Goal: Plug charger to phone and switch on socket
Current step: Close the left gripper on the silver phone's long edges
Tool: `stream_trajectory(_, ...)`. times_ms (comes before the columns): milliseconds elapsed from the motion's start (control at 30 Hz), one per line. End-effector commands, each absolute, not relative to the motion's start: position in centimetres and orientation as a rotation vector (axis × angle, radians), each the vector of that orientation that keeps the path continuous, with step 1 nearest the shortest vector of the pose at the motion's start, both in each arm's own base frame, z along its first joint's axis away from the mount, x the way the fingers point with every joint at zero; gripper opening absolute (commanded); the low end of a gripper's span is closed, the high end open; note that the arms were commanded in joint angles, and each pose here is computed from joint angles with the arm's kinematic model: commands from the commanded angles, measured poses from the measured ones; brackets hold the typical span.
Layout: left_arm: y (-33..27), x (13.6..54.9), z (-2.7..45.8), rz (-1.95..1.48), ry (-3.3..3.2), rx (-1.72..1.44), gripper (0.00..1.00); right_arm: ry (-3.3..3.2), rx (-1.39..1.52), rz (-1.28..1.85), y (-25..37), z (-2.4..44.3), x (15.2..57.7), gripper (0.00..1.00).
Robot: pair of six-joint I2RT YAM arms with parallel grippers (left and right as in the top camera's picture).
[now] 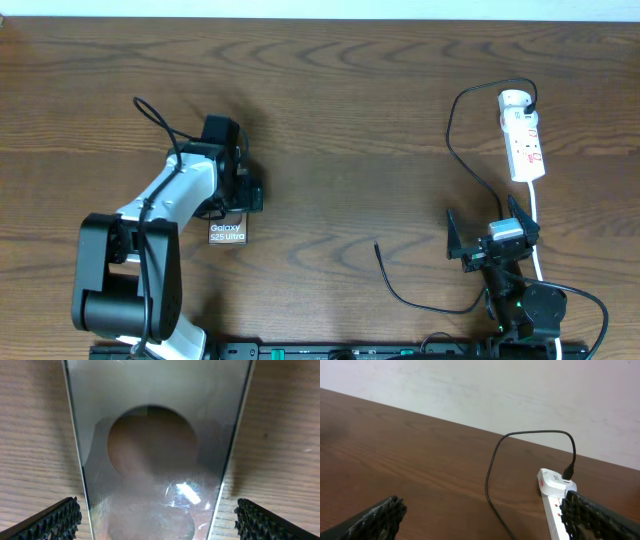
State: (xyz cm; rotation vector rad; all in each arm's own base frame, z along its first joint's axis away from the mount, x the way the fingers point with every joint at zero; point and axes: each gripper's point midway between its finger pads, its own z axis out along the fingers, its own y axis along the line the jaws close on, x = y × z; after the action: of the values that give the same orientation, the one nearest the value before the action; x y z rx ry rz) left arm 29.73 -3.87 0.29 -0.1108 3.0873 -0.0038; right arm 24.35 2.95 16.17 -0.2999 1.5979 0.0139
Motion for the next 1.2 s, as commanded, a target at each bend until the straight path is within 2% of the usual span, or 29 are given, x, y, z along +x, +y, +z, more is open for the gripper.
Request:
stream_trajectory(0,-3.4,29.06,-0.22,0.024,3.097,-0.109,0.98,1.598,-0.297,0.002,2.76,16.13,24.35,0.99)
stream_trajectory(833,-3.47,29.57,-0.76,0.018,3.065,-0.027,0.98,1.598,-0.297,0.003,2.76,16.13,24.35,0.99)
stream_trajectory(933,-3.47,29.56,-0.76,0.018,3.065,-0.027,1.0,1.598,-0.297,0.003,2.76,16.13,24.35,0.99)
stream_trajectory(1067,-3.47,29.56,-0.76,0.018,3.065,-0.027,0.92,1.598,-0.297,0.003,2.76,16.13,24.35,0.99)
stream_trajectory(1167,-3.47,29.56,-0.76,0.018,3.065,-0.027,0.83,1.598,-0.297,0.002,2.76,16.13,24.35,0.99)
